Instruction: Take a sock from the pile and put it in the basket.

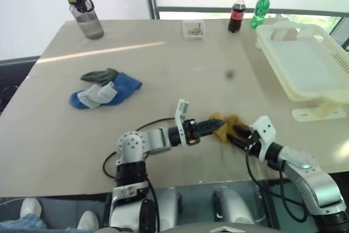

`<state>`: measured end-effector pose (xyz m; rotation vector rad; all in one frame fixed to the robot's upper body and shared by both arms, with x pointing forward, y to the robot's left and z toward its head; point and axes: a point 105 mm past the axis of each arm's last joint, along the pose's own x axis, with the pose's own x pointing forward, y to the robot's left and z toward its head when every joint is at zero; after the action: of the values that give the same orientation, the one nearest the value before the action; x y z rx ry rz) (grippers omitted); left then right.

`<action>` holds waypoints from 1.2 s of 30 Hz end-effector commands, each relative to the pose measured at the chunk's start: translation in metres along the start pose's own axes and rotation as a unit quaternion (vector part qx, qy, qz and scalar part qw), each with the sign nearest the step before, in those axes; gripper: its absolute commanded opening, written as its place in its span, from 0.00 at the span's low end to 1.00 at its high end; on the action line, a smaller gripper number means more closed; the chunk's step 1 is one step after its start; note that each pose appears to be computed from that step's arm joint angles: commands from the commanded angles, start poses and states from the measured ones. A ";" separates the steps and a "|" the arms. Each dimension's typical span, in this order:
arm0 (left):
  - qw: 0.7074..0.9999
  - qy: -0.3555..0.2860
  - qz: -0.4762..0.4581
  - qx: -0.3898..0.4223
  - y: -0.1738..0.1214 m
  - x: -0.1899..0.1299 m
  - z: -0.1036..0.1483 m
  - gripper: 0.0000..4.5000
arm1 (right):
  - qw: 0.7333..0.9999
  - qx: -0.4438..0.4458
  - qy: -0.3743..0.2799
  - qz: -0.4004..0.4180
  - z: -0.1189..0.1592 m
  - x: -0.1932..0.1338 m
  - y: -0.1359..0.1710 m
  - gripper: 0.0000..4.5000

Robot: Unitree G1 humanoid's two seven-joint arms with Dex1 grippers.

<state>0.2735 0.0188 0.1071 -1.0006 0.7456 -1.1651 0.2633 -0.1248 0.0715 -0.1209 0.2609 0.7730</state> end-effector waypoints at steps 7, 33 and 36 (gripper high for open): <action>0.998 0.003 -0.064 0.027 -0.022 0.012 0.006 0.59 | 1.000 -0.003 0.005 0.005 0.001 -0.003 0.004 0.42; 0.996 0.022 -0.030 0.078 -0.014 0.023 0.004 0.59 | 1.000 -0.006 0.000 0.011 0.002 -0.006 0.006 0.42; 0.996 0.024 -0.032 0.084 -0.015 0.024 0.004 0.59 | 1.000 -0.004 -0.020 0.014 0.013 -0.011 0.004 0.42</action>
<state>0.2777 -0.0008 0.1127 -0.8809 0.6906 -1.2420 0.2598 -0.1265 0.0728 -0.1249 0.2622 0.7763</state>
